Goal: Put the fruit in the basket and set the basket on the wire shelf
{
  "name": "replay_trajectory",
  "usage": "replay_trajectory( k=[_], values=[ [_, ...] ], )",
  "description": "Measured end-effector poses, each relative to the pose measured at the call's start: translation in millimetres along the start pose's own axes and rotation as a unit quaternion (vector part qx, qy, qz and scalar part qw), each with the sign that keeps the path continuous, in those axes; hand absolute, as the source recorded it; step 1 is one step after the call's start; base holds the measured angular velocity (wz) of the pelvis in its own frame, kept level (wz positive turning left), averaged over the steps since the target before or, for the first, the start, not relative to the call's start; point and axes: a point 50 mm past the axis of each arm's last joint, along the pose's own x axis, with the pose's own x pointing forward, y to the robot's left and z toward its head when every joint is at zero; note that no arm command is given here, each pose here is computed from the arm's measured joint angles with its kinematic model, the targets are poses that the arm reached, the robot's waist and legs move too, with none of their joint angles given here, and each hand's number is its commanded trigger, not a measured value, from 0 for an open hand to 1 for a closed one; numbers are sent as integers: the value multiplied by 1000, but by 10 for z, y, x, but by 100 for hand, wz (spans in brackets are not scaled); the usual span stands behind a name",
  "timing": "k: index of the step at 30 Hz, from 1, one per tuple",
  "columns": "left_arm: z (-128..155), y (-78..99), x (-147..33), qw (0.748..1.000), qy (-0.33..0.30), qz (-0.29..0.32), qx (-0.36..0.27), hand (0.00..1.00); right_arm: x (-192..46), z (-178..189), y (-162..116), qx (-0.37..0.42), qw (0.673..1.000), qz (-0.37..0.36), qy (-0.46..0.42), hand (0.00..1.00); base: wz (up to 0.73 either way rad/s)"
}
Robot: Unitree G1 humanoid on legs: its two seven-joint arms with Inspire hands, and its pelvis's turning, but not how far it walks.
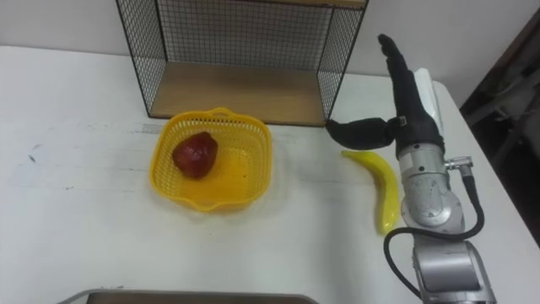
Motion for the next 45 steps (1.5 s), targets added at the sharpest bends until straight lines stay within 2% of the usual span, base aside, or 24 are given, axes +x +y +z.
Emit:
replay_trajectory(
  k=[6, 16, 22, 29, 45],
  values=[
    [-1, 25, -3, 1000, 5, 9, -9, 0, 11, -132, -77, 8, 999, -38, 31, 0, 0],
    [27, 50, -10, 1000, 10, 14, -10, 0, 79, -352, -135, 52, 993, -39, 103, 0, -2],
    [-11, 38, -13, 1000, 23, 12, -11, 0, 98, -484, -94, 59, 987, -16, 145, 0, -1],
    [-65, 33, -17, 999, 37, 9, -16, 0, 160, -552, -30, 27, 984, 45, 170, 0, 1],
    [-87, 61, -22, 999, 40, 8, -34, 0, 157, -559, 11, -32, 978, 111, 175, 0, 0]
  ],
)
